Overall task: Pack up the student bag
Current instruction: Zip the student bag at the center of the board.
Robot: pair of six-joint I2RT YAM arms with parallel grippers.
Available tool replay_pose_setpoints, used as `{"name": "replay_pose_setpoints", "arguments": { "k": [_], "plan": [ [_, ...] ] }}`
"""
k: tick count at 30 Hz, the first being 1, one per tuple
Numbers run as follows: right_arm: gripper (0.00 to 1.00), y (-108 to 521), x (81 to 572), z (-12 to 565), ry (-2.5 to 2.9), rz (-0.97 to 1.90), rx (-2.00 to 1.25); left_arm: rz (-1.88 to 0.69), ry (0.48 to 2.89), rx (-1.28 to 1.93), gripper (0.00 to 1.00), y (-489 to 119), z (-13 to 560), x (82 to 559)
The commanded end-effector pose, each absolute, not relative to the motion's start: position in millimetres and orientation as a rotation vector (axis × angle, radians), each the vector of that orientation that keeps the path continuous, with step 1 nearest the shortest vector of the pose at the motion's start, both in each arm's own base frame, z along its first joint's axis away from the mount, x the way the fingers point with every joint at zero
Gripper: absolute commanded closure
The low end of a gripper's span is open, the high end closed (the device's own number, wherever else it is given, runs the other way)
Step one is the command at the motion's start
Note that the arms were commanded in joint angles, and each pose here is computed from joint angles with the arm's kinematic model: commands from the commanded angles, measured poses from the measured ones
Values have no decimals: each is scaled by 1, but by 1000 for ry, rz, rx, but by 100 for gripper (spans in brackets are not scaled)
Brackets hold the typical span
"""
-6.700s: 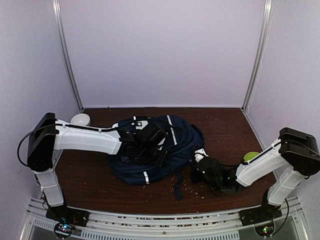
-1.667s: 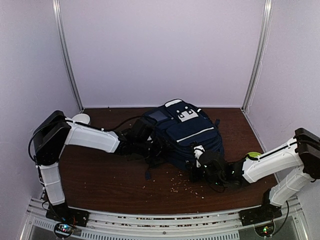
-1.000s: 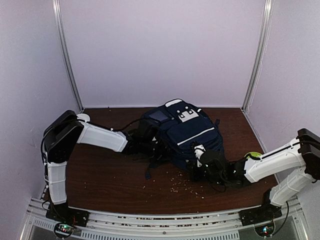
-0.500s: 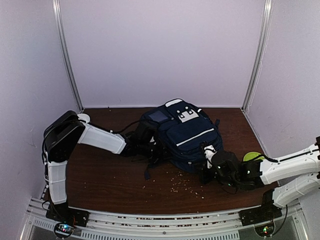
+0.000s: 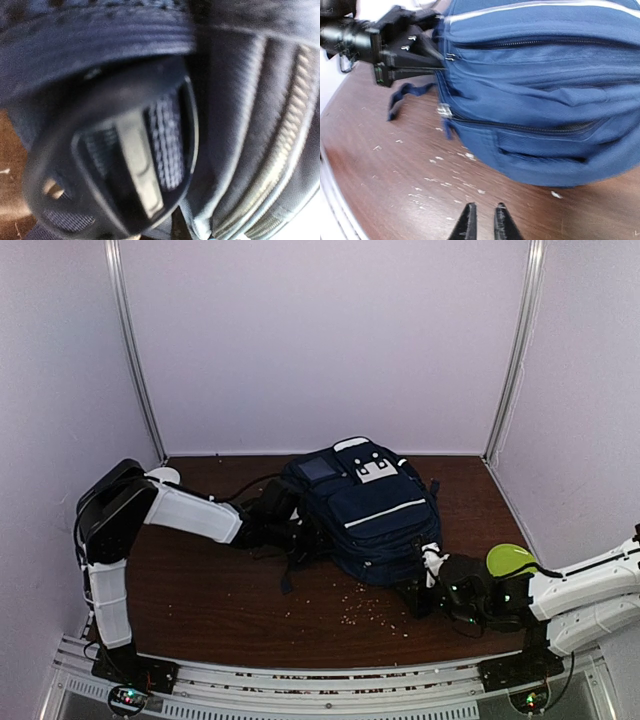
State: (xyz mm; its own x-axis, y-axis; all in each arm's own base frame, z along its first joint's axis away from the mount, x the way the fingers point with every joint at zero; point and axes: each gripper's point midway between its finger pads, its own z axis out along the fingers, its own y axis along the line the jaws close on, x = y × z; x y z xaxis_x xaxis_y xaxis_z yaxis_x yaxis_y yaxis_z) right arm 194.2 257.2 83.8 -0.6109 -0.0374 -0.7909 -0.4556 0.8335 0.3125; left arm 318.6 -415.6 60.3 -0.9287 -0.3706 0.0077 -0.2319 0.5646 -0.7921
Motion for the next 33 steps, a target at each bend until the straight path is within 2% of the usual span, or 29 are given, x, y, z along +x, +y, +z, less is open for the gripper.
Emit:
{"name": "replay_pose_setpoints", "arguments": {
  "k": [1, 8, 21, 24, 29, 33],
  "plan": [
    [77, 296, 188, 117, 2025, 884, -360, -1299, 2520, -478, 100, -411, 91, 333],
    [66, 309, 203, 99, 2067, 854, -261, -1372, 2495, -399, 100, -428, 113, 319],
    [58, 309, 239, 95, 2110, 650, -24, -1384, 2442, -305, 100, -433, 145, 300],
    [62, 298, 246, 84, 2159, 522, 40, -1395, 2434, -295, 100, -433, 148, 296],
    [78, 284, 246, 72, 2197, 437, 115, -1396, 2416, -272, 100, -431, 156, 293],
    [79, 258, 241, 79, 2181, 397, 163, -1379, 2405, -265, 100, -425, 161, 291]
  ]
}}
